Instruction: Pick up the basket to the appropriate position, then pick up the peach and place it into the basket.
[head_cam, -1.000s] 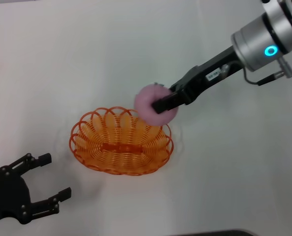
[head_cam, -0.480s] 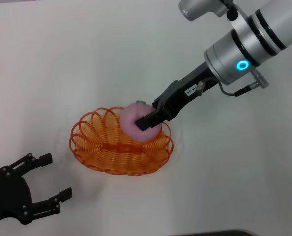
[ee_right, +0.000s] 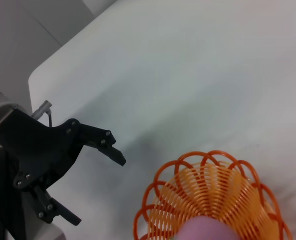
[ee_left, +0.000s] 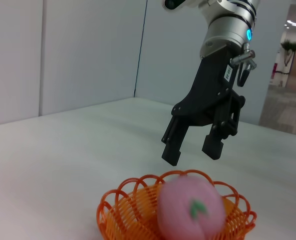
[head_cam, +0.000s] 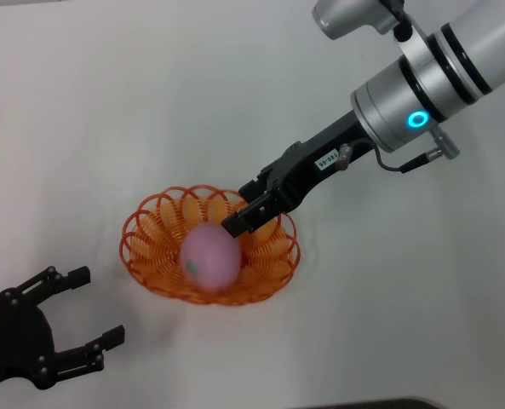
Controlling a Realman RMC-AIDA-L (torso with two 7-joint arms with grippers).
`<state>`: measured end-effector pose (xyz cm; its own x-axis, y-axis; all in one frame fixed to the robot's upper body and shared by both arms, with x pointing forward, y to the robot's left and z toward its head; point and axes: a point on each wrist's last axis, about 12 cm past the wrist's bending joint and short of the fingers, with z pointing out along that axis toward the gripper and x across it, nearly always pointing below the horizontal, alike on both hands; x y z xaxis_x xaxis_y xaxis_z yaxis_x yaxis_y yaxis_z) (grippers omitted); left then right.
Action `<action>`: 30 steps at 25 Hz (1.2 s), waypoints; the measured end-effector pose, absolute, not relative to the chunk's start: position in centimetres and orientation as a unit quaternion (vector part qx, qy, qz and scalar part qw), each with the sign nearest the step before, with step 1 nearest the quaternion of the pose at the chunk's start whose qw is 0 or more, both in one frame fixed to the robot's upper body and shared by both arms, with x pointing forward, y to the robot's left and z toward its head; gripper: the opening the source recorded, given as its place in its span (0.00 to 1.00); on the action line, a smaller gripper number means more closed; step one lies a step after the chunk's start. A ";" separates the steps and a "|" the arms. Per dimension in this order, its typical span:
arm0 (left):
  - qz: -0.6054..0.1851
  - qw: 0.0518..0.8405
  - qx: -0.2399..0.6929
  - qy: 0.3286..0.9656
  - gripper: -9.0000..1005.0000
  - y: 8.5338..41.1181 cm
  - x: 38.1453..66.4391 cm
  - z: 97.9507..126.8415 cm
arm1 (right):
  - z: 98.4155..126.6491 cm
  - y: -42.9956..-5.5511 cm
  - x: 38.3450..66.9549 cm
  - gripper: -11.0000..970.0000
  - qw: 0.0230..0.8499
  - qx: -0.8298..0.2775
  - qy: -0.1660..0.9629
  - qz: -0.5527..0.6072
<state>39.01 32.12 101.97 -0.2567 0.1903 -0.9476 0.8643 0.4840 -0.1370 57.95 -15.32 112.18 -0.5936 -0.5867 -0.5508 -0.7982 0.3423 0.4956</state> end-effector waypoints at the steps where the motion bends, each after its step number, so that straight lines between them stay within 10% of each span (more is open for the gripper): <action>1: -0.348 0.484 0.370 0.712 0.90 32.1 39.0 102.0 | 112.1 -15.4 57.9 0.69 0.140 -0.428 0.807 0.381; 30: -0.365 0.485 0.359 0.708 0.90 32.0 39.5 102.4 | 104.6 -29.6 47.2 0.85 0.421 -0.351 0.726 0.415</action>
<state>39.46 31.96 102.42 -0.2708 0.1545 -0.9502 0.8637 0.4749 -0.1689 47.24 -29.62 104.55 -0.3990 -0.1599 -0.9029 -0.8591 0.4093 0.3072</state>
